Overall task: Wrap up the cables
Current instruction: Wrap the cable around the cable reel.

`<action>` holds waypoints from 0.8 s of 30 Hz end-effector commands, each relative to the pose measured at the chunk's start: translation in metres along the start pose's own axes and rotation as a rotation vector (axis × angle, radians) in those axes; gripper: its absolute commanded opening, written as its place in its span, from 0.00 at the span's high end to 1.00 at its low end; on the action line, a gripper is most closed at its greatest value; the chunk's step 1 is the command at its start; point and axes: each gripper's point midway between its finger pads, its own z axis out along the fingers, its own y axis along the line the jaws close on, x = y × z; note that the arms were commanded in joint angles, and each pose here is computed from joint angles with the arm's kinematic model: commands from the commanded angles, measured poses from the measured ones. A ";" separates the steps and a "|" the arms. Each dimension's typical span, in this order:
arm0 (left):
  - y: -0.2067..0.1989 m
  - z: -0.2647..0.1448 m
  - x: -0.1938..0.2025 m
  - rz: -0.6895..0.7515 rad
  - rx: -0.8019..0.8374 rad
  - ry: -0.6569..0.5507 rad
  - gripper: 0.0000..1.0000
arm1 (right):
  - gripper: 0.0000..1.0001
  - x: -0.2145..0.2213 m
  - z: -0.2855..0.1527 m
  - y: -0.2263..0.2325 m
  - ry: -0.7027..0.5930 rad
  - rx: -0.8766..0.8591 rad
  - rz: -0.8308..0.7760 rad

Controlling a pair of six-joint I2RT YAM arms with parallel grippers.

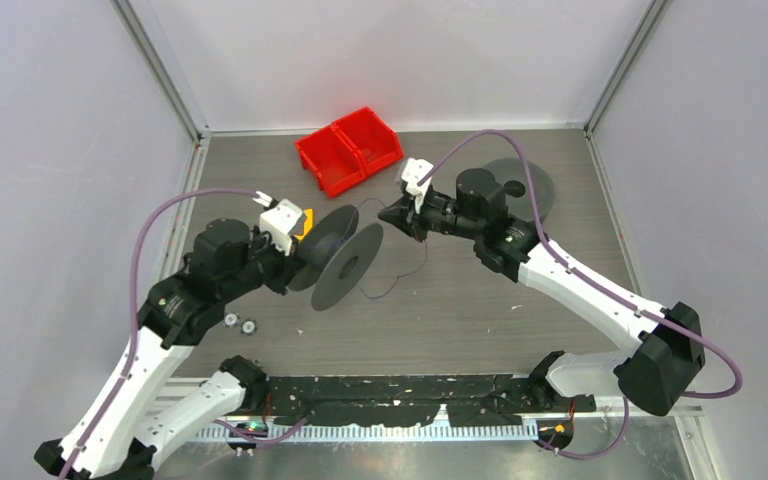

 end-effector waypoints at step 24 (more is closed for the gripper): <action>-0.039 -0.119 -0.149 -0.392 0.217 -0.587 1.00 | 0.32 0.062 0.001 0.082 -0.346 -0.318 0.050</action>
